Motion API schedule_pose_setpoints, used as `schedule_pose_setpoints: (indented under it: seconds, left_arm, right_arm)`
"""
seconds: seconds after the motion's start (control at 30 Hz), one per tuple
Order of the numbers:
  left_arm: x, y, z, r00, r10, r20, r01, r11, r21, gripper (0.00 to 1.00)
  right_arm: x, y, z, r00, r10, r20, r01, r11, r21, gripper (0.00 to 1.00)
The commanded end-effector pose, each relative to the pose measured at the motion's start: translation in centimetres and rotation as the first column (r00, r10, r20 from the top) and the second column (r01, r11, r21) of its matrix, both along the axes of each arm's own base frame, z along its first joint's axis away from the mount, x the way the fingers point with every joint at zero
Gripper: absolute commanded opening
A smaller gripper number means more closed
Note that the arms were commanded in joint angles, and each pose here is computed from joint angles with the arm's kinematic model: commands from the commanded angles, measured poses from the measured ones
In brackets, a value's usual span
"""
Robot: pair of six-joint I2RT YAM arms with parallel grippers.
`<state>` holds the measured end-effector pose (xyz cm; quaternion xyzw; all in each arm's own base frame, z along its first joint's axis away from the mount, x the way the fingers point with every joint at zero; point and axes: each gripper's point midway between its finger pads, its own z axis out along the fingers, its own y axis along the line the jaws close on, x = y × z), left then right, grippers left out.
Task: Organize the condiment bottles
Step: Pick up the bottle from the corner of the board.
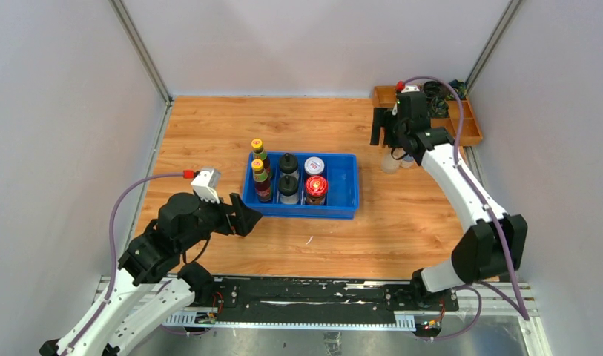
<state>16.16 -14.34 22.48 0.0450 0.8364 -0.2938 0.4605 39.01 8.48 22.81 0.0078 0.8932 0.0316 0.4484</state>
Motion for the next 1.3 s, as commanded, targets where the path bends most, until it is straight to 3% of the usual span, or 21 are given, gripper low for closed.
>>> schedule_pose_setpoints:
  seconds: [0.0, 0.47, 0.83, 1.27]
  left_arm:
    - [-0.9, -0.4, 1.1, 0.999, -0.043, 0.018, 0.043, 0.999, -0.032, 1.0]
    - [0.2, -1.3, -1.2, 0.996, -0.055, -0.075, 0.059, 0.997, 0.043, 1.0]
    - [-0.2, -1.3, -1.1, 0.996, -0.064, -0.069, 0.066, 0.997, 0.031, 1.0]
    - [-0.4, -1.2, -1.4, 0.995, -0.058, -0.084, 0.06, 0.998, 0.026, 1.0]
  right_arm:
    - [2.1, -0.6, -0.4, 0.999, 0.034, -0.037, -0.035, 0.999, -0.039, 0.92]
    - [1.7, -4.4, -2.8, 0.985, -0.124, -0.119, 0.107, 0.984, -0.145, 0.94]
    - [2.8, -5.9, -5.6, 0.965, -0.167, -0.201, 0.148, 0.983, -0.104, 0.94]
    - [4.4, -4.9, -6.1, 0.972, -0.105, -0.21, 0.103, 0.994, -0.022, 0.77]
